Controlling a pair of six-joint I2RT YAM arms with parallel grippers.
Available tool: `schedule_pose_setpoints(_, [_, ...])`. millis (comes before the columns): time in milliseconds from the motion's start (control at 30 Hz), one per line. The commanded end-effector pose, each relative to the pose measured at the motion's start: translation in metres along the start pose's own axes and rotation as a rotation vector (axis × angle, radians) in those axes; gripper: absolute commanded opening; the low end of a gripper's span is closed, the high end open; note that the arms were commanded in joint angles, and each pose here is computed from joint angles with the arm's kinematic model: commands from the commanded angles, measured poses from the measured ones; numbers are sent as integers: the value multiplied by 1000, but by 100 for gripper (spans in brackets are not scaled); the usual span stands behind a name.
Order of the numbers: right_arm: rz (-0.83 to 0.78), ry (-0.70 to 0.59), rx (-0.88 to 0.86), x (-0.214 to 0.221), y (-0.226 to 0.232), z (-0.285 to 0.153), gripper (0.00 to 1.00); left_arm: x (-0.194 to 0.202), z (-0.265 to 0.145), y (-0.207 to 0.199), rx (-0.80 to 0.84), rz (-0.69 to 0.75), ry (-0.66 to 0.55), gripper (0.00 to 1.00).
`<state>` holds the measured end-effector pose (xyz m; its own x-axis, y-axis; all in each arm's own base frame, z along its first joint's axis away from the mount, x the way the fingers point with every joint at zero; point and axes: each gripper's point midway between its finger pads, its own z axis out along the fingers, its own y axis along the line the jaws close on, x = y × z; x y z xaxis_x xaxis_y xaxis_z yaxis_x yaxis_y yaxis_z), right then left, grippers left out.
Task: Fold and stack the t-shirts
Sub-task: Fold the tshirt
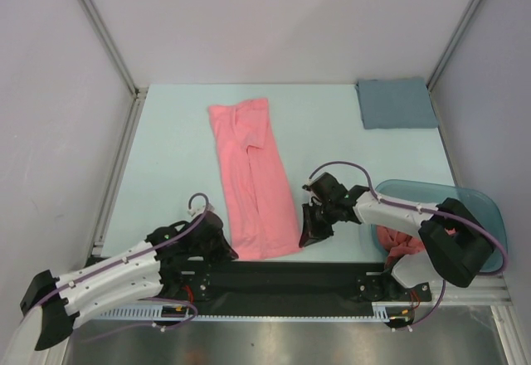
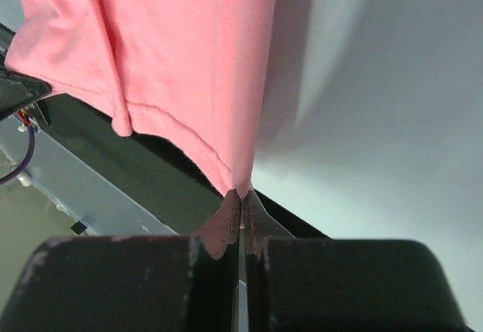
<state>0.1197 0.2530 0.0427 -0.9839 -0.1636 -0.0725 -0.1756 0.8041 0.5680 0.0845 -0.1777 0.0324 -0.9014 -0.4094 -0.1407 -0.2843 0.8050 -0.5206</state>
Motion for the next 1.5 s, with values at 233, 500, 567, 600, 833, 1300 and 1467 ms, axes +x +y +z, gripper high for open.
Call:
schedule_pose_setpoints(233, [-54,-98,-13,-56,39,-32,0,-39,-42,-42,41,103,-167,0])
schedule_pose_setpoints(500, [-77,-198,-32,-146,58,-54,0,-102,-54,-65,7,100,-240,0])
schedule_pose_setpoints(567, [-71,-201,-47,-167,55,-47,0,-121,-54,-64,3,108,-260,0])
schedule_pose_setpoints(600, [-86,-225,-63,-182,64,-52,0,-137,-50,-67,12,101,-255,0])
schedule_pose_setpoints(833, [-88,-221,-66,-245,56,-24,0,-196,-18,-87,-68,190,-220,0])
schedule_pose_setpoints(1300, [-43,-219,-106,-306,32,-12,0,-271,15,-89,-148,186,-209,0])
schedule_pose_setpoints(1467, [-26,-215,-133,-315,28,-7,0,-281,17,-80,-169,167,-206,0])
